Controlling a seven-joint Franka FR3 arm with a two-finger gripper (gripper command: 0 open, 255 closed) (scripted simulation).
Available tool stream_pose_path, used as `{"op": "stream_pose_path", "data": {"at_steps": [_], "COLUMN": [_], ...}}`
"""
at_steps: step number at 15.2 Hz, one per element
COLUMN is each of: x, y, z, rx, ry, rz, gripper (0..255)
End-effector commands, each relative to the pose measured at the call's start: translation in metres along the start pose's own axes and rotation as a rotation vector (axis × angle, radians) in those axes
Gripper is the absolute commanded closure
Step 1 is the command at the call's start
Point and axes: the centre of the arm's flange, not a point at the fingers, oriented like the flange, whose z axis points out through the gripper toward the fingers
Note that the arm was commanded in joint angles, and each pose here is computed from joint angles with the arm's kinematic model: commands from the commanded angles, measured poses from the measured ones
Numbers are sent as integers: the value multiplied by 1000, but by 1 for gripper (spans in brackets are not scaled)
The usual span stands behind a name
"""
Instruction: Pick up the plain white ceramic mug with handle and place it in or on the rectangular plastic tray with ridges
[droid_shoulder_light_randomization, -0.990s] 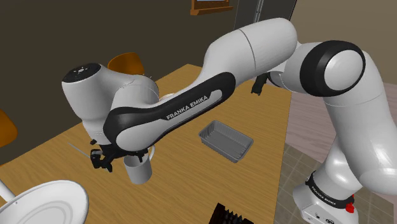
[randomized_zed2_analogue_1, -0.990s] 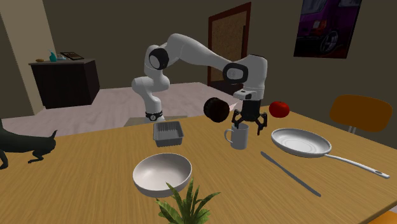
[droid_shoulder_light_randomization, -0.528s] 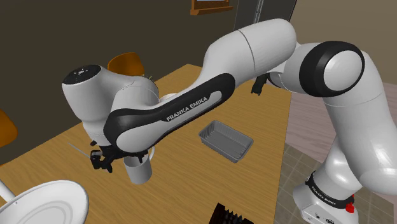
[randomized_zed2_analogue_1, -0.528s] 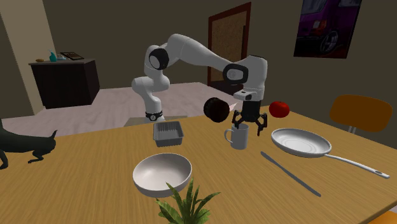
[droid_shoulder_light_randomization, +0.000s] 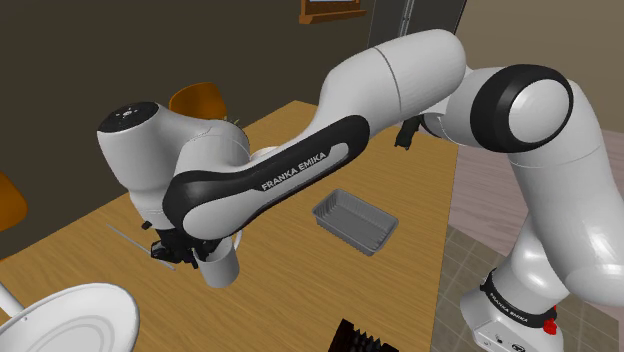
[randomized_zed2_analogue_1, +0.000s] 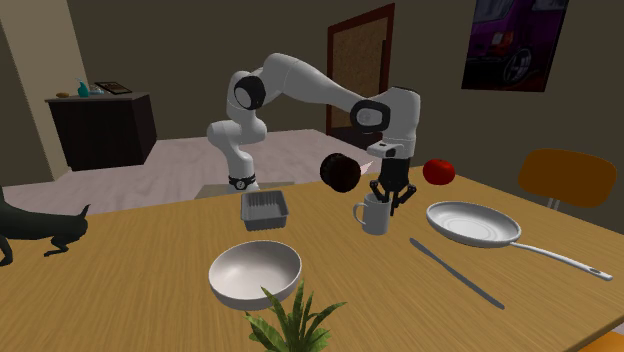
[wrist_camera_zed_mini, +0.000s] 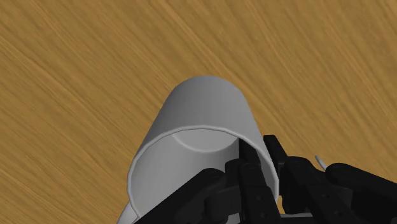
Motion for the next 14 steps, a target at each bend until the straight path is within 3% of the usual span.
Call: {"op": "stream_pose_path", "data": {"at_steps": [1,14], "x": [0,5], "y": [0,2], "z": [0,-63], "rx": [-1,0], "ry": [0,0], "rz": [0,0], "gripper": [255,255]}}
